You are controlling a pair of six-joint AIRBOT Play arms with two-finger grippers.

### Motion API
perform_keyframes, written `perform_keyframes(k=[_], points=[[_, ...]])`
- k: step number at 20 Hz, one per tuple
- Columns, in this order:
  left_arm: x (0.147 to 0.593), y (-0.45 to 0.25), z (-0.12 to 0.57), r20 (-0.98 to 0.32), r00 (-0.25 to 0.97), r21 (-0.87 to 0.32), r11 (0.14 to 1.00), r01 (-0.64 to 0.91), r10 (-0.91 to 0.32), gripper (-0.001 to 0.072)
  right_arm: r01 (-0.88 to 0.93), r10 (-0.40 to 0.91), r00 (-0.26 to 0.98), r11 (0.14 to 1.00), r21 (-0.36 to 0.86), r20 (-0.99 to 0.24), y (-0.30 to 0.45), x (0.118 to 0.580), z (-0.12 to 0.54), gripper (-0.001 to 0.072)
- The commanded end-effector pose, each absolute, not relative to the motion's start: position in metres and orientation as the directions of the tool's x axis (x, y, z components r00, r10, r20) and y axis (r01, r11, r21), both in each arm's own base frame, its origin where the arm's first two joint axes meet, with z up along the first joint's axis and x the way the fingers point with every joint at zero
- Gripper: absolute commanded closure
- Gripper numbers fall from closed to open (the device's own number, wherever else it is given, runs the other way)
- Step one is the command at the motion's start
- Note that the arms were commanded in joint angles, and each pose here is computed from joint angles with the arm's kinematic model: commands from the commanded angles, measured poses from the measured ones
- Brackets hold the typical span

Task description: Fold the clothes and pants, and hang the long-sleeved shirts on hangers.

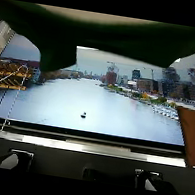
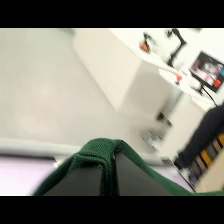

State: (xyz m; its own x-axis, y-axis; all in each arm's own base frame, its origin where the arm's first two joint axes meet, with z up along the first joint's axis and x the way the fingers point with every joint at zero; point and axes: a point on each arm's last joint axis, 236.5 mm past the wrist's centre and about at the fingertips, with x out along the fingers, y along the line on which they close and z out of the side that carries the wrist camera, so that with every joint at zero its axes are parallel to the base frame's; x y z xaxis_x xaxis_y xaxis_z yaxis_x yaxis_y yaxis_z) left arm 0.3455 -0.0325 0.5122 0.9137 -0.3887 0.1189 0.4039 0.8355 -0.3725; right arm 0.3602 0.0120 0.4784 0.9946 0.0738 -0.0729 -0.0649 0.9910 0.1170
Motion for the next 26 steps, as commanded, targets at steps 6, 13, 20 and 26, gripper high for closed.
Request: perform_keyframes(k=[6,13,20,26], points=[[0.258,-0.043,0.574,0.217,0.939,-0.352,0.877,0.328,-0.265,0.0692,-0.103,0.029,0.971,0.947,0.304,0.239,0.006,0.239,0.568,0.0683],[0.374,-0.036,0.312,-0.480,0.737,-0.625,0.775,0.093,-0.475,0.0691,0.202,0.218,0.667,0.868,0.455,-0.713,0.041,0.400,0.281,0.0682],[0.454,-0.046,-0.032,-0.836,0.354,-0.523,0.806,-0.277,-0.421,0.0691,0.403,0.298,0.200,0.843,0.356,-0.933,0.050,0.512,-0.012,0.0682],[0.514,-0.060,-0.092,-0.795,0.336,-0.602,0.731,-0.322,-0.506,0.0691,0.490,0.392,0.548,0.566,0.663,-0.739,0.071,0.622,-0.040,0.0682]])
